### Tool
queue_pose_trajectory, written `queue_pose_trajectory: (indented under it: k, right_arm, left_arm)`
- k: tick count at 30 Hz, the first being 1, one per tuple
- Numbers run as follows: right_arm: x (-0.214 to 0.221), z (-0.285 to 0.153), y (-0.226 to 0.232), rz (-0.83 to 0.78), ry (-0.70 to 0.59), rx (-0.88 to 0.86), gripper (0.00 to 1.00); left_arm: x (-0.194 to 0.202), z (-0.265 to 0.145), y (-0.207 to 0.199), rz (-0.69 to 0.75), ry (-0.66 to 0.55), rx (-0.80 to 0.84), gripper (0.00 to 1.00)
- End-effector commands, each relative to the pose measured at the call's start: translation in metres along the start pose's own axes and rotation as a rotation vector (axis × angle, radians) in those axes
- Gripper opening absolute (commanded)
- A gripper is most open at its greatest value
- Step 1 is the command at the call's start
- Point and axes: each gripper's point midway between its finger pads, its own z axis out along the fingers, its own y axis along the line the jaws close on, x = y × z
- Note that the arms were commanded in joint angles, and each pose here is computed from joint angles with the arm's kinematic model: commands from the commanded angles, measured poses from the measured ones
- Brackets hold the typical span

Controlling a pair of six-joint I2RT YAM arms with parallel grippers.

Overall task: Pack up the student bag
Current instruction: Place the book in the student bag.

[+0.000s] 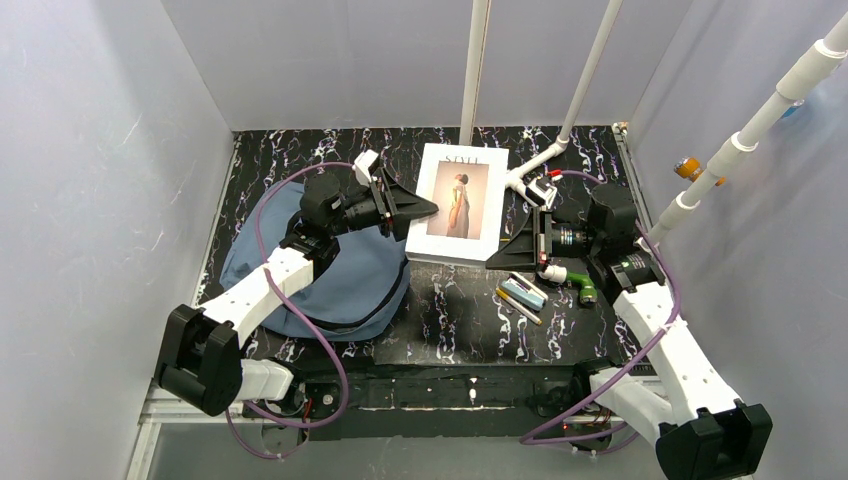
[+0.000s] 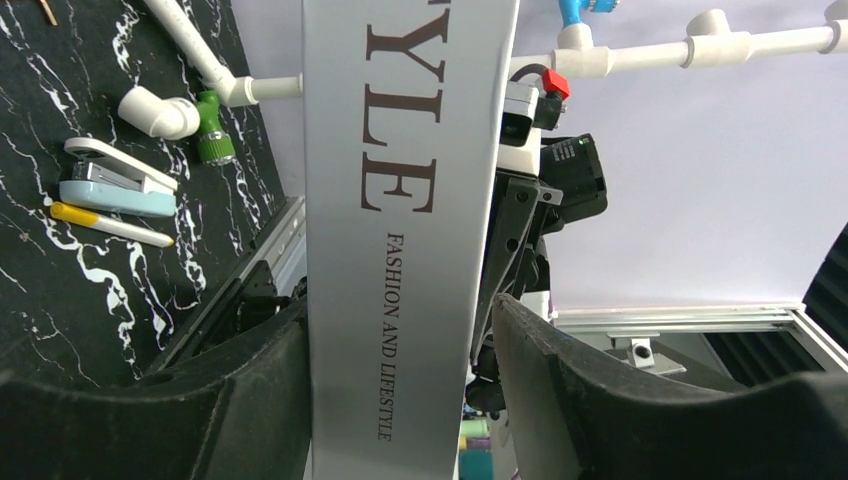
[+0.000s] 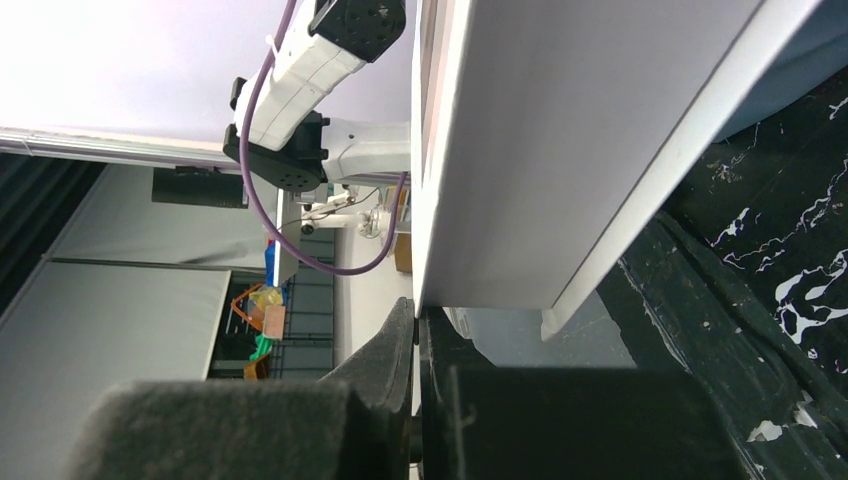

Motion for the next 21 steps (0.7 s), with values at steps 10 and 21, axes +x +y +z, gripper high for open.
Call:
queue_pose_trajectory:
  k: [10,21]
  right_arm:
    - [0.005,-0.002,0.024,-0.122,0.026,-0.058,0.01]
    - [0.000,0.001,0.016,-0.112,0.004,-0.035,0.40]
  left_arm:
    - [0.020,0.000,-0.023,0.023,0.127,0.074,0.55]
    - [0.014,-0.005,-0.031,0.024,0.049,0.091,0.37]
